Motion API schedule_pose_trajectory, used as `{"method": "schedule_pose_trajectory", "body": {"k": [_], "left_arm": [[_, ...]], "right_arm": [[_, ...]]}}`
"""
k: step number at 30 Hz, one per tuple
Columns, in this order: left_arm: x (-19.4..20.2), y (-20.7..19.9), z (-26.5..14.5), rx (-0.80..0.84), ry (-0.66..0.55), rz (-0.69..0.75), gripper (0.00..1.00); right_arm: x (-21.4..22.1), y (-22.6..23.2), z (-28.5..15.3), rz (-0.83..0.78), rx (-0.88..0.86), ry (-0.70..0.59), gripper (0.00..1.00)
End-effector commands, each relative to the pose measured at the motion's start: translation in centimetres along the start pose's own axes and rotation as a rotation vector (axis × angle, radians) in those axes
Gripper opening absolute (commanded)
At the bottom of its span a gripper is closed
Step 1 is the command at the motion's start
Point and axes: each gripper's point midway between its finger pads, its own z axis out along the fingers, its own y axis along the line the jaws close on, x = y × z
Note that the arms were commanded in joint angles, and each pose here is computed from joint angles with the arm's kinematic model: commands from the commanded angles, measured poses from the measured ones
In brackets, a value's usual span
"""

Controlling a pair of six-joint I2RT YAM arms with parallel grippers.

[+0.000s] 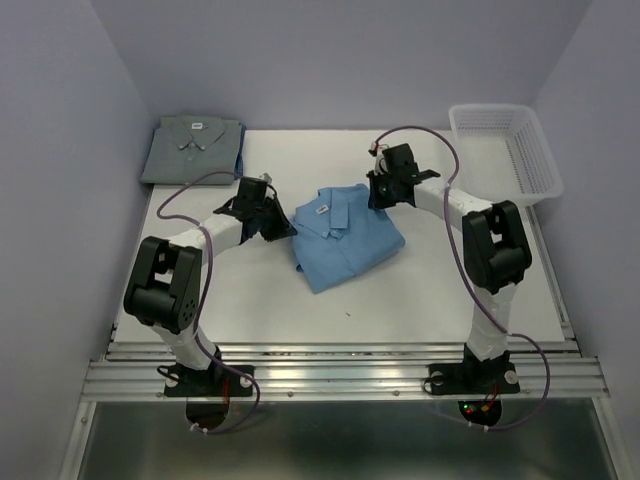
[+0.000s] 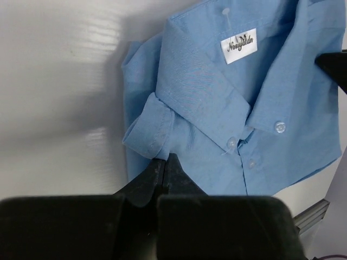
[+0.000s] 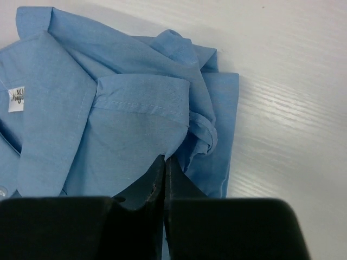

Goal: Fold and stack the long sleeve shirts
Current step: Neatly place the folded shirt to the corner

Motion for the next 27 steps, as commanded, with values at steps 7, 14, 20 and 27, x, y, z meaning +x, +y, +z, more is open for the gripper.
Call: {"method": "schedule_pose_trajectory", "body": {"k": [7, 14, 20, 27], "left_arm": [[-5.6, -4.9, -2.8, 0.082, -0.2, 0.104, 0.0], [-6.6, -3.6, 1.0, 0.009, -0.17, 0.114, 0.0], [-8.0, -2.3, 4.1, -0.072, -0.162, 0.112, 0.26], [-9.3, -4.3, 2.7, -0.061, -0.215, 0.178, 0.79]], "right_arm": [[-4.4, -1.7, -5.0, 0.024, 0.179, -0.201, 0.01], [-0.9, -5.3, -2.7, 0.123, 0.246, -0.117, 0.01], [1.3, -7.5, -0.4, 0.167, 0.306, -0.056, 0.01], [1.3, -8.1, 0.2, 0.201, 0.343, -0.053, 0.13]]}}
